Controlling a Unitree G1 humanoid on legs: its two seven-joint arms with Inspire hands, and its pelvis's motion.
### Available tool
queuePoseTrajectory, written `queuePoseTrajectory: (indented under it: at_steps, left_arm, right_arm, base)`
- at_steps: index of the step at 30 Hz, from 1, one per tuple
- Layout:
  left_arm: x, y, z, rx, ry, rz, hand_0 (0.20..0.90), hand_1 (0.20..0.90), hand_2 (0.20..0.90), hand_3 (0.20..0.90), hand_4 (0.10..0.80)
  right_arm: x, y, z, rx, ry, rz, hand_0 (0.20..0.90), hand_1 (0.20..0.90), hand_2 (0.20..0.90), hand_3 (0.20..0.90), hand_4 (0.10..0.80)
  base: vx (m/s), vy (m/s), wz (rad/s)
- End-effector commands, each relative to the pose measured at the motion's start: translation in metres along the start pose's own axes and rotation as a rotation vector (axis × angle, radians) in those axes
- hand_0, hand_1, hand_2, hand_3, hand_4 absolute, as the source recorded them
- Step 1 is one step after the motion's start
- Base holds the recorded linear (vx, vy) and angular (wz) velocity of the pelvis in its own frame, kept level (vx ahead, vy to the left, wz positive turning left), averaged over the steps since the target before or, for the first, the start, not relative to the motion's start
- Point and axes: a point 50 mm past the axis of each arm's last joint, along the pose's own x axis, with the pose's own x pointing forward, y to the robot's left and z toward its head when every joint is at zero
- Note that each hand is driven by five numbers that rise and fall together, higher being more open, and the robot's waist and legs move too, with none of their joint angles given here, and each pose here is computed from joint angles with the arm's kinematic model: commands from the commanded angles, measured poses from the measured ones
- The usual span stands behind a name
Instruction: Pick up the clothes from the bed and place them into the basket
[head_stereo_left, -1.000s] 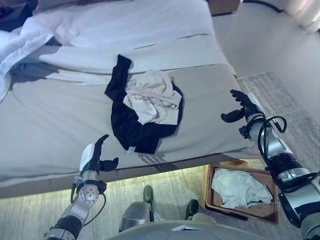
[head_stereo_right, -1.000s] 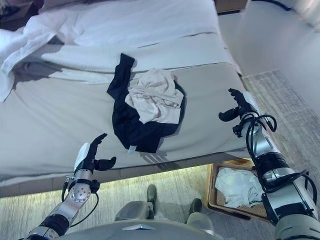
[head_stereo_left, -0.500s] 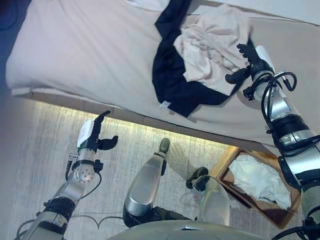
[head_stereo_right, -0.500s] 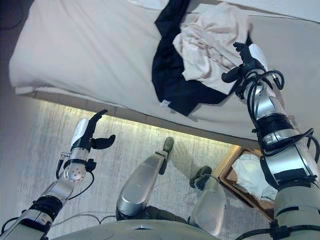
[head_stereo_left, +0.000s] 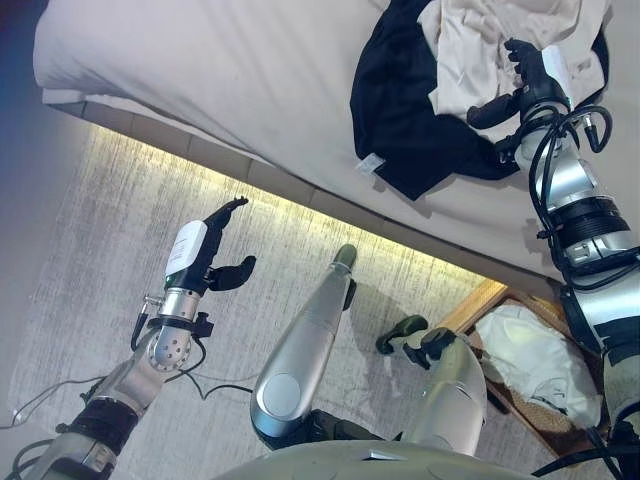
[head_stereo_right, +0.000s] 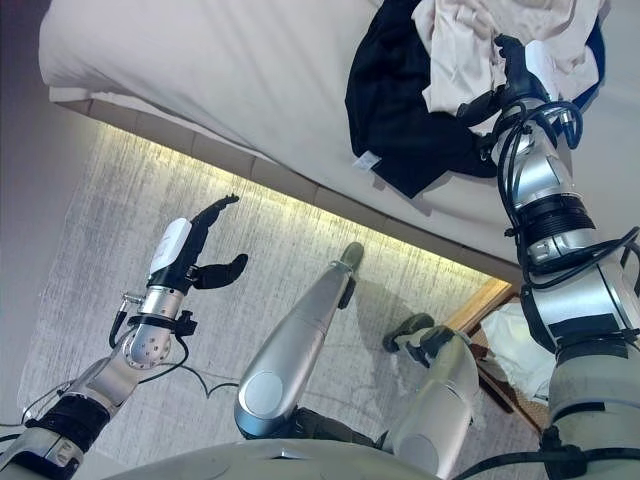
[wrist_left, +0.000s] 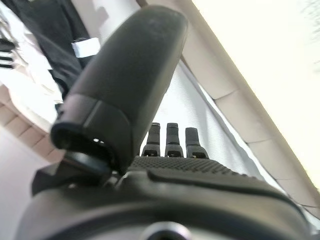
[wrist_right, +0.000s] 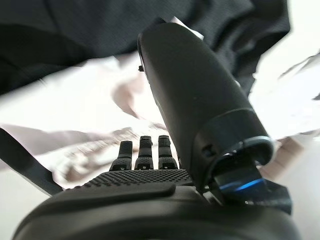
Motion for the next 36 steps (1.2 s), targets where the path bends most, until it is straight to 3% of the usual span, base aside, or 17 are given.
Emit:
queuePoseTrajectory:
  at_steps: [1, 10, 11, 12, 13, 14, 18, 19, 20, 36]
  left_arm:
    - [0.008, 0.027, 0.028, -0.062, -0.177, 0.153, 0.9, 0.9, 0.9, 0.9, 0.8]
    - [0.006, 0.034, 0.042, -0.054, -0.258, 0.139, 0.9, 0.9, 0.9, 0.9, 0.8]
    - [0.006, 0.034, 0.043, -0.057, -0.26, 0.141, 0.9, 0.9, 0.9, 0.9, 0.8]
    - [0.006, 0.034, 0.043, -0.061, -0.264, 0.144, 0.9, 0.9, 0.9, 0.9, 0.8]
    - [0.005, 0.035, 0.044, -0.064, -0.268, 0.147, 0.9, 0.9, 0.9, 0.9, 0.8]
    - [0.005, 0.035, 0.044, -0.064, -0.273, 0.148, 0.9, 0.9, 0.9, 0.9, 0.8]
    - [0.004, 0.035, 0.045, -0.062, -0.275, 0.149, 0.9, 0.9, 0.9, 0.9, 0.8]
    - [0.004, 0.035, 0.045, -0.06, -0.276, 0.149, 0.9, 0.9, 0.9, 0.9, 0.8]
    - [0.004, 0.038, 0.045, -0.059, -0.274, 0.148, 0.9, 0.9, 0.9, 0.9, 0.8]
    - [0.002, 0.039, 0.039, -0.039, -0.253, 0.12, 0.9, 0.9, 0.9, 0.9, 0.8]
  right_arm:
    - [0.01, -0.07, 0.031, -0.04, -0.09, -0.226, 0.9, 0.9, 0.9, 0.9, 0.8]
    - [0.016, -0.098, 0.028, -0.059, -0.02, -0.256, 0.9, 0.9, 0.9, 0.9, 0.8]
    - [0.016, -0.101, 0.029, -0.055, -0.021, -0.258, 0.848, 0.848, 0.848, 0.84, 0.74]
    - [0.016, -0.102, 0.03, -0.054, -0.024, -0.263, 0.709, 0.709, 0.709, 0.678, 0.578]
    - [0.016, -0.105, 0.031, -0.052, -0.027, -0.269, 0.709, 0.709, 0.709, 0.678, 0.578]
    - [0.016, -0.106, 0.033, -0.044, -0.032, -0.274, 0.552, 0.552, 0.552, 0.494, 0.394]
    - [0.016, -0.107, 0.034, -0.037, -0.035, -0.278, 0.552, 0.552, 0.552, 0.494, 0.394]
    - [0.016, -0.108, 0.034, -0.032, -0.038, -0.283, 0.364, 0.364, 0.364, 0.274, 0.174]
    - [0.015, -0.112, 0.038, -0.015, -0.053, -0.294, 0.3, 0.3, 0.3, 0.2, 0.1]
    - [0.017, -0.1, 0.009, -0.006, 0.0, -0.198, 0.3, 0.3, 0.3, 0.2, 0.1]
  base:
    - [0.0, 0.0, 0.0]
    - [-0.014, -0.001, 0.02]
    - [-0.015, 0.012, 0.05]
    - [-0.016, 0.013, 0.06]
    - [0.0, 0.0, 0.0]
    - [0.0, 0.0, 0.0]
    - [0.0, 0.0, 0.0]
    - [0.0, 0.0, 0.0]
    - [0.0, 0.0, 0.0]
    - [0.014, -0.006, -0.02]
